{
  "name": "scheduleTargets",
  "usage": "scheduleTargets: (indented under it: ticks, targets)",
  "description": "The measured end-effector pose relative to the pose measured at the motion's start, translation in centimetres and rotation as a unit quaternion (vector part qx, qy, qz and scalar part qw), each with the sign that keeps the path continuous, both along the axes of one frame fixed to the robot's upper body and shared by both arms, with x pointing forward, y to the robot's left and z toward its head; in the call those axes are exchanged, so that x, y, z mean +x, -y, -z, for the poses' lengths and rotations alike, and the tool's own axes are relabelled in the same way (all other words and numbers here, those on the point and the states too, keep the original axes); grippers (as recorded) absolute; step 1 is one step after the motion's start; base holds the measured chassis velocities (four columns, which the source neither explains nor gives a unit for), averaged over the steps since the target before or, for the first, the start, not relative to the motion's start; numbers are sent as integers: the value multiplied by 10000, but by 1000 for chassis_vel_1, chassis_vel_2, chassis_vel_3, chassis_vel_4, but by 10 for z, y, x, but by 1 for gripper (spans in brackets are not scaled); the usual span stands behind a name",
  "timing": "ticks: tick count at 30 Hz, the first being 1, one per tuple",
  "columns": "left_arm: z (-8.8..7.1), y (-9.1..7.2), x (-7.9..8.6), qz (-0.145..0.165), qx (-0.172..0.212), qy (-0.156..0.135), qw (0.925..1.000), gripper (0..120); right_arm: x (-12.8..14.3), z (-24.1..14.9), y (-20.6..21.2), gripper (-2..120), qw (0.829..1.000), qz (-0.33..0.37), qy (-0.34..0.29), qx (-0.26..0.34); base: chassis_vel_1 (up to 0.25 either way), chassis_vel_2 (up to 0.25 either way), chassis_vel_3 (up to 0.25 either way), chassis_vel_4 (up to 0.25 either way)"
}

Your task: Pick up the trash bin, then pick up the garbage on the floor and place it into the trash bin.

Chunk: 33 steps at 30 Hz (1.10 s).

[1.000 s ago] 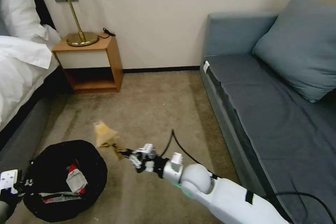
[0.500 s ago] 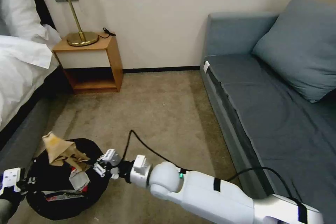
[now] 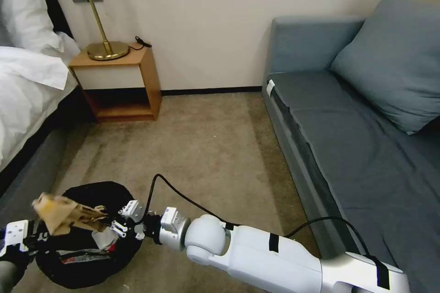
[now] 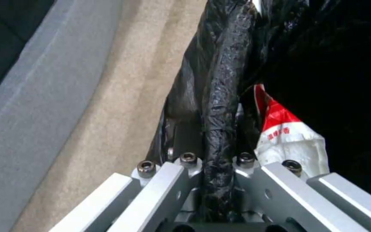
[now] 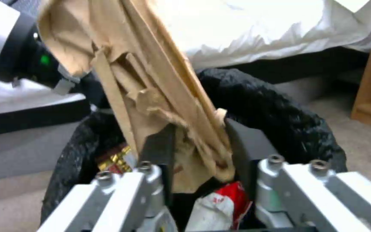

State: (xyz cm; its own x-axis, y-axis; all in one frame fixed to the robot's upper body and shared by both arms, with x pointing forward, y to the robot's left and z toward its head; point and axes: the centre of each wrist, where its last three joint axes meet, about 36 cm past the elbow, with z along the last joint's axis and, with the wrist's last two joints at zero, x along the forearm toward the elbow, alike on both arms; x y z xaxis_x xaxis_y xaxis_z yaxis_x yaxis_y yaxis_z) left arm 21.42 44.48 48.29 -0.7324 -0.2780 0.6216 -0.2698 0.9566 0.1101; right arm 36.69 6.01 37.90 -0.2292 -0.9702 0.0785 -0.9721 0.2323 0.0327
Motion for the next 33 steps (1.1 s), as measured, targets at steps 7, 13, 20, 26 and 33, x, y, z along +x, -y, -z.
scheduleTargets:
  ticks: [7, 13, 20, 26, 33]
  targets:
    - [-2, -2, 1, 5, 3, 26, 10000, 2, 1, 2, 4, 54, 10000, 18, 43, -56, 0, 0, 0, 0]
    - [-1, -3, 1, -14, -23, 34, 10000, 2, 1, 6, 10, 81, 9999, 42, 99, -121, 0, 0, 0, 0]
    - [-2, -2, 1, -7, -48, 60, 10000, 2, -2, 1, -1, 99, 9995, 231, 86, -211, 0, 0, 0, 0]
    - [-4, -3, -1, -28, -30, 59, 10000, 2, 8, -5, -3, 100, 9970, 619, 84, -461, 0, 0, 0, 0]
    - [-5, -4, 0, -16, -32, 91, 10000, 2, 20, -9, 12, 100, 9941, 877, 146, -620, 0, 0, 0, 0]
